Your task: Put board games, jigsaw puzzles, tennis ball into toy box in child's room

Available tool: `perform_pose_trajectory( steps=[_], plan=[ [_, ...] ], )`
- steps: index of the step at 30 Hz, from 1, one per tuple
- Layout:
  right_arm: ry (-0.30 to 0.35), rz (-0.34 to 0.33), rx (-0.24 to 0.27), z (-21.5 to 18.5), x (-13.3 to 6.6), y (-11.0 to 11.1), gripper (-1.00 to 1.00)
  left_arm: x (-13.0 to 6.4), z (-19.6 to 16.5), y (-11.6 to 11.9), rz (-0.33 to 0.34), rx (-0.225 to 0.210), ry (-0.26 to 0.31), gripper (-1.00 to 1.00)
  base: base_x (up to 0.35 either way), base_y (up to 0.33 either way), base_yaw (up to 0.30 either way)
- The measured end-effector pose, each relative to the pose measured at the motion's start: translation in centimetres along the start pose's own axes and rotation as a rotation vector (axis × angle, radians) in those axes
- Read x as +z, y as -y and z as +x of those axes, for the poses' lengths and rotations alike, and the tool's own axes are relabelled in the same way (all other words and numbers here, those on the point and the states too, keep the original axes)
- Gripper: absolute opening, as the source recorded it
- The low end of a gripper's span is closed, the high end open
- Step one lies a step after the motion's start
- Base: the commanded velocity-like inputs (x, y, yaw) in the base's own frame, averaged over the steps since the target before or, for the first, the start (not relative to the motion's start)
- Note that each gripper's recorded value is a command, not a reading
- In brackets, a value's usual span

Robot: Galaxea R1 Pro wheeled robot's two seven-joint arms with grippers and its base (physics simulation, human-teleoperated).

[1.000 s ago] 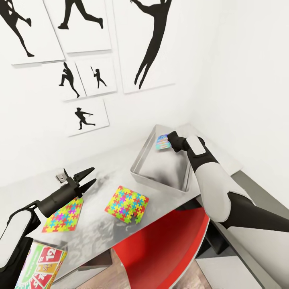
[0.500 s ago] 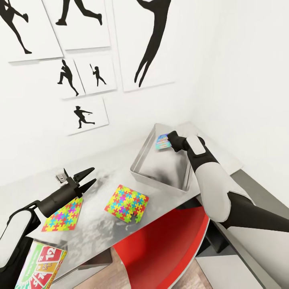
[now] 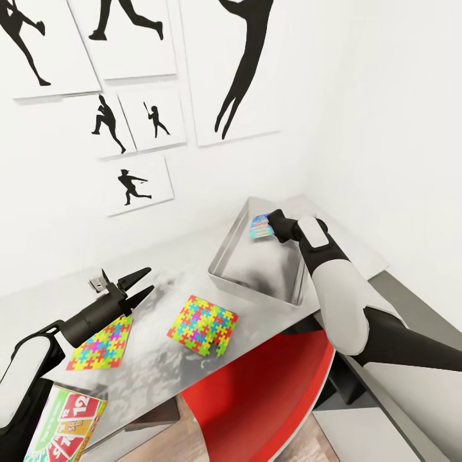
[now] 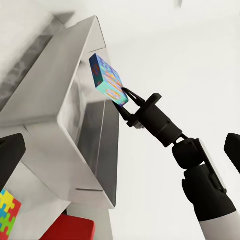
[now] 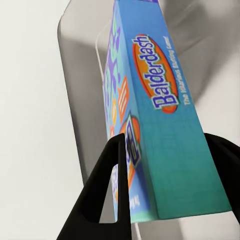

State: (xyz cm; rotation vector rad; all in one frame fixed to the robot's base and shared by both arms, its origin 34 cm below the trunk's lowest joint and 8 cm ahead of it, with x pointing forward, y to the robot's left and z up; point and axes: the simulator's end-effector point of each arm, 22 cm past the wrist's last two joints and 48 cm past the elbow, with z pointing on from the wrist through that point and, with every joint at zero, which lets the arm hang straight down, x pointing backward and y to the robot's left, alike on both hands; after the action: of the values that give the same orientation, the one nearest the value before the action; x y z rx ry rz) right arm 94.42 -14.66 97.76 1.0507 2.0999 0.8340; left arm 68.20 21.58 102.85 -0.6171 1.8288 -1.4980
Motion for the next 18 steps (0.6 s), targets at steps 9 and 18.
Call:
perform_pose_trajectory(
  steps=[9,18],
  plan=[
    [0.002,-0.054,0.001,-0.1,0.0,-0.9,-1.00,0.0,0.0,0.0,-0.001,0.000,0.000,1.00,0.000,0.000,0.000],
    [0.014,-0.088,0.004,-0.2,0.0,-1.2,-1.00,0.0,0.0,0.0,-0.001,0.000,0.000,1.00,0.000,0.000,0.000]
  ],
)
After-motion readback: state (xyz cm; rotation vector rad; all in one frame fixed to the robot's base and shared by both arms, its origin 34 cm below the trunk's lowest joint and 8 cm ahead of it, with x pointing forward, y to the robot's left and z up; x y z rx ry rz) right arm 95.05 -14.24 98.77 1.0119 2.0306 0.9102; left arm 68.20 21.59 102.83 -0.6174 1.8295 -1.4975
